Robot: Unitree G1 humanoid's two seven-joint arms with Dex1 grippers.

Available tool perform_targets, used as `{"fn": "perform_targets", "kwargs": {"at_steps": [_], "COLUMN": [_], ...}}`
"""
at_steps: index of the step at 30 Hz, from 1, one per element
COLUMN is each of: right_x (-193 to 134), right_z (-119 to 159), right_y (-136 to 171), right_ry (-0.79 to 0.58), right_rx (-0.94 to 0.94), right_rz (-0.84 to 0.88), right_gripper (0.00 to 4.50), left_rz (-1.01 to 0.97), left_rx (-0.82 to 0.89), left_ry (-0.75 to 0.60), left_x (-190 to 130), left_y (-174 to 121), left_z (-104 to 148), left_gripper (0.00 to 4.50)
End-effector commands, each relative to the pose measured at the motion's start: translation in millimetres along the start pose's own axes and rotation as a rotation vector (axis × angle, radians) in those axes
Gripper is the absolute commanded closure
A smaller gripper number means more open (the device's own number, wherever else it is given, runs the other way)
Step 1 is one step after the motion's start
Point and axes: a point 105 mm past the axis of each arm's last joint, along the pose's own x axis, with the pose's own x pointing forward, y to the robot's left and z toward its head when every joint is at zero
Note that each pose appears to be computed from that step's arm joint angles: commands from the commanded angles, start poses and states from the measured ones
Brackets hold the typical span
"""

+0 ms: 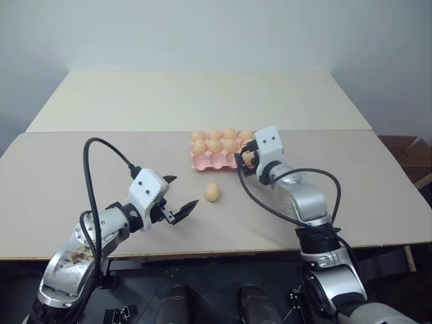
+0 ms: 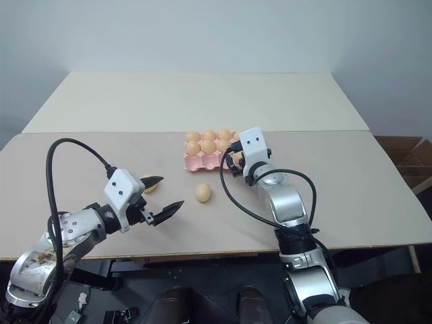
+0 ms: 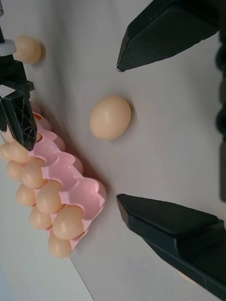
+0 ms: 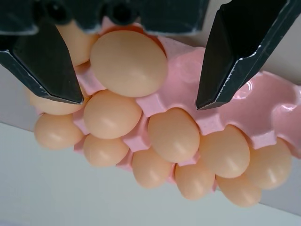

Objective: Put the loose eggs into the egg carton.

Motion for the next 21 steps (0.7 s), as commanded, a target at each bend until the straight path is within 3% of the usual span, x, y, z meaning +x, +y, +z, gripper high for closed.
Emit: {"fn": "perform_targets", "kwargs": {"at_steps": [1, 12, 21], "right_x": [-36, -125, -170], "right_z": [32, 15, -45], "right_y": [-15, 2, 10], "right_ry": [-0.159, -0.312, -0.259], "right_rx": [0.0, 0.012, 0.1], "right_rz": [-0.011, 0.041, 0.008], "right_gripper": [0.06, 0.06, 0.06], "left_rz": [0.005, -0.011, -0.027], "left_rx": [0.029, -0.04, -0.072], "left_ry": [-0.076, -0.13, -0.153], "left_x": [-3, -7, -4], "left_y": [-5, -21, -35], "left_z": [14, 9, 6], "left_gripper": [0.0, 0.0, 0.0]}}
